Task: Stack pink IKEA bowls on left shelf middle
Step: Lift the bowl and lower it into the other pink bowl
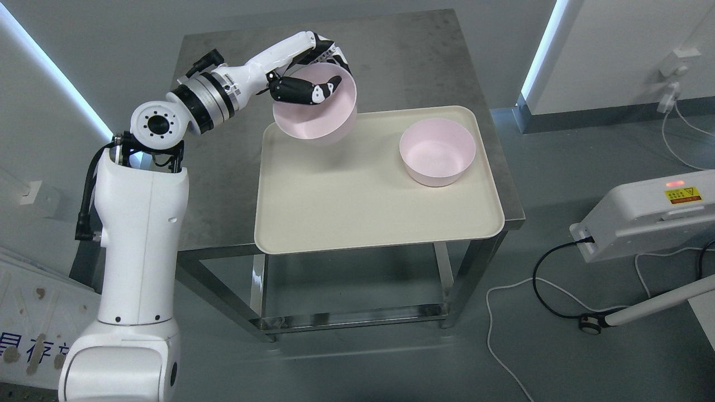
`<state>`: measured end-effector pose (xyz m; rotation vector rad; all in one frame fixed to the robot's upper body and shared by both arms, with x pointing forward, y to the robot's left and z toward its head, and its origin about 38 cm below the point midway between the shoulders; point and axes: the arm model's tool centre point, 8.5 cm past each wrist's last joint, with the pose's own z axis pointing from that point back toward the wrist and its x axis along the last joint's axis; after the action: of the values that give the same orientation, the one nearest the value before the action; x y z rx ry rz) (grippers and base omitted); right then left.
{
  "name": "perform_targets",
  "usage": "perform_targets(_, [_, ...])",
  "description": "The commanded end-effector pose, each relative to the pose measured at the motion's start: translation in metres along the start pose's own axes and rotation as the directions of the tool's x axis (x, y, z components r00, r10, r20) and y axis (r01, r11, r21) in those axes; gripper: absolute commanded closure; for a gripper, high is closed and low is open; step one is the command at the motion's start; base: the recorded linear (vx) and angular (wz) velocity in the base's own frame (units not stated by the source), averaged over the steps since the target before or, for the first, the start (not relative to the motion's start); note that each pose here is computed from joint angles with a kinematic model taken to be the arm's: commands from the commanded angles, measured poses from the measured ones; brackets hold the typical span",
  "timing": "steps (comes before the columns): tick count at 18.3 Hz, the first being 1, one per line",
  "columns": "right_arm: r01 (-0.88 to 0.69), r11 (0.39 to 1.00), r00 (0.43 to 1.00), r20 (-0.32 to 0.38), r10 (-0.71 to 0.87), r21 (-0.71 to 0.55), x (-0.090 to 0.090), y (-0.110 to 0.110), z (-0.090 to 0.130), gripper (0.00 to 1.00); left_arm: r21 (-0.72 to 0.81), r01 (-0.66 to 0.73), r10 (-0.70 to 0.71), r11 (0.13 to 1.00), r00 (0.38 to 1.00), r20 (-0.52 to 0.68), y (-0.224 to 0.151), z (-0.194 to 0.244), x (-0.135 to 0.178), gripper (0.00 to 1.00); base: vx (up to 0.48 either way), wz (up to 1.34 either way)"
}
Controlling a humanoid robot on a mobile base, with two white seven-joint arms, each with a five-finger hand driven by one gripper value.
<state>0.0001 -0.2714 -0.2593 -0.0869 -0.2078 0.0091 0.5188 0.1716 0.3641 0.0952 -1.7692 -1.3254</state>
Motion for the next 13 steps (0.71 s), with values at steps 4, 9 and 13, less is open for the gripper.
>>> perform_targets(4, [0.002,1.000,1.000,0.017,-0.001,-0.020,0.006,-0.012,-0.001,0.00,-0.206,0.176,-0.151,0.963,0.980,0.133,-0.146,-0.115,0.082,0.97,0.000,0.00])
perform_targets(9, [0.002,1.000,1.000,0.017,-0.001,-0.018,0.006,-0.011,-0.001,0.00,-0.239,0.188,-0.170,0.953,0.981,0.096,-0.176,-0.123,0.064,0.96,0.000,0.00])
perform_targets(13, [0.002,1.000,1.000,0.017,-0.001,-0.018,0.006,-0.011,-0.001,0.00,-0.246,0.140,-0.129,0.959,0.990,0.061,-0.178,-0.123,0.050,0.96,0.000,0.00])
